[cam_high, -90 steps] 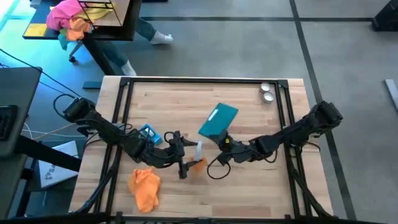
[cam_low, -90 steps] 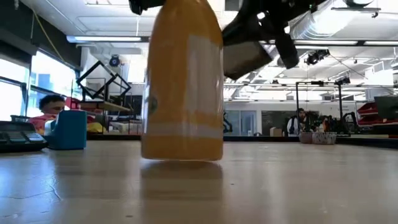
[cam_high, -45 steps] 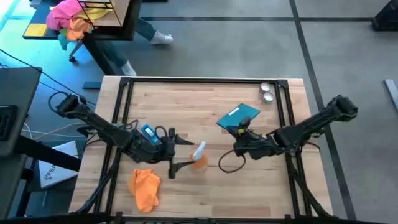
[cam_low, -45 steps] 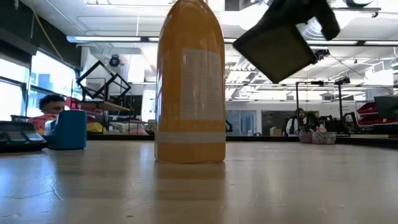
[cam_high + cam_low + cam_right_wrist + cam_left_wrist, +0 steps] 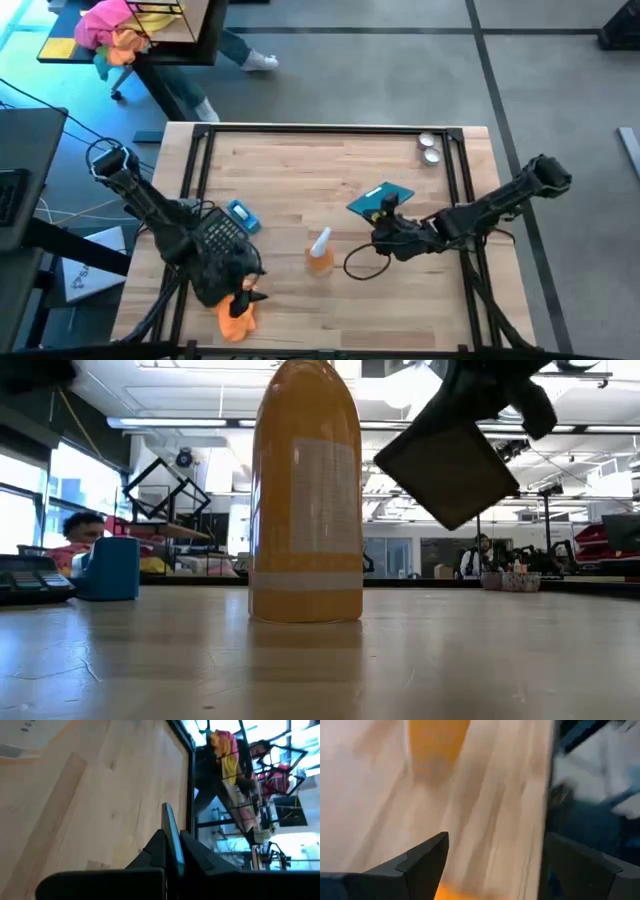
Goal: Apply microfiber cloth
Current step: Wipe the blue phone with the orange microfiber cloth
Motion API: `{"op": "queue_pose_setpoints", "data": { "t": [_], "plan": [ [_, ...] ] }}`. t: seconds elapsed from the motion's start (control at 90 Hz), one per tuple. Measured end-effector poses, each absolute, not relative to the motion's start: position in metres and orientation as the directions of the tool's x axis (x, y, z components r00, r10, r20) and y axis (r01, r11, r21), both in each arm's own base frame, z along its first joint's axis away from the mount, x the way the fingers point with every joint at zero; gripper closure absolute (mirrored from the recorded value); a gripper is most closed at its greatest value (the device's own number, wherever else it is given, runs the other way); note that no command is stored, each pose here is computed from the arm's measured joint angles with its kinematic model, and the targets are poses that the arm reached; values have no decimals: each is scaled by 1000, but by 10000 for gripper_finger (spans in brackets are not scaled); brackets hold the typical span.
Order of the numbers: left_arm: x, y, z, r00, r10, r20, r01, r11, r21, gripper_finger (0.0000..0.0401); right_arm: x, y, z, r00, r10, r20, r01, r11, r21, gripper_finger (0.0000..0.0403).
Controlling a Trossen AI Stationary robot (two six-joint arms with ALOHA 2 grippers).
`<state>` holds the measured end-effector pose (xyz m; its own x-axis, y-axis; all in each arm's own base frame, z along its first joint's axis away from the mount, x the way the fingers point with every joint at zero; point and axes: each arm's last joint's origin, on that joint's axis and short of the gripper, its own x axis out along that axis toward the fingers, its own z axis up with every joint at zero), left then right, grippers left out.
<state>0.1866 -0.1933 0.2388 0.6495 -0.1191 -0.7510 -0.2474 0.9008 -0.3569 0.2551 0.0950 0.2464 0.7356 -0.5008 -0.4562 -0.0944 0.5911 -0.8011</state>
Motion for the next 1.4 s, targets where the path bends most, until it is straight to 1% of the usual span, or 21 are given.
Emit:
{"op": "queue_pose_setpoints", "data": {
  "t": [0.111,0.211,0.3,0.433,0.489,0.544,0.611,0.656,0.711,0.8,0.856,0.889,0.944,1.022,1.056,1.089,1.133,1.2,1.256,1.322,1.4],
  "plan": [
    [183,-204,215,476,-171,-863,-278,901,-333,94,258,93,243,723,-516,-459,-46,626,-778,403],
    [184,-209,199,358,-191,-914,-275,914,-298,94,261,89,241,709,-539,-454,18,658,-753,403],
    [184,-211,187,293,-169,-941,-253,935,-247,94,265,84,243,704,-570,-423,169,713,-680,403],
    [184,-210,170,221,-87,-971,-206,969,-133,97,271,77,251,706,-589,-393,381,784,-490,403],
    [184,-212,161,180,-68,-981,-186,977,-102,105,274,75,261,710,-595,-376,437,792,-427,403],
    [185,-213,153,131,-66,-989,-138,987,-84,119,277,74,274,720,-594,-359,450,793,-409,403],
    [188,-214,145,78,-78,-994,-59,995,-83,143,279,75,290,736,-584,-343,441,798,-411,403],
    [190,-213,142,48,-81,-996,-17,996,-82,166,281,75,303,749,-577,-326,452,805,-385,403],
    [192,-211,138,13,-84,-996,-19,996,-85,201,284,76,318,767,-564,-306,473,819,-325,403],
    [197,-203,140,-35,-70,-997,-126,990,-65,281,287,78,343,801,-533,-272,493,845,-207,403],
    [198,-199,147,-50,-55,-997,-129,990,-48,345,288,79,356,825,-504,-257,485,864,-137,403],
    [196,-195,152,-62,3,-998,-113,994,10,371,288,79,360,833,-493,-252,482,869,-111,403],
    [194,-189,166,-32,100,-994,-93,990,103,383,288,78,365,837,-490,-242,484,870,-89,403],
    [194,-184,195,87,192,-978,-93,979,184,384,290,73,368,833,-503,-230,506,861,-49,403],
    [192,-179,208,135,252,-958,-100,966,240,387,291,70,368,831,-509,-225,518,855,-22,403],
    [191,-174,221,200,307,-931,-117,950,289,391,292,68,366,829,-512,-222,527,850,5,403],
    [189,-168,240,324,357,-876,-161,933,321,395,294,65,365,836,-508,-207,526,849,42,403],
    [186,-160,269,541,419,-729,-268,908,323,397,299,65,364,858,-488,-159,505,859,90,403],
    [179,-152,288,662,485,-572,-352,874,334,397,302,66,365,876,-470,-109,481,868,122,403],
    [171,-143,305,736,551,-392,-438,830,345,397,308,68,364,880,-469,-79,475,871,123,403],
    [163,-132,321,756,609,-243,-511,779,362,397,317,68,359,879,-473,-65,477,871,120,403]
  ]
}}
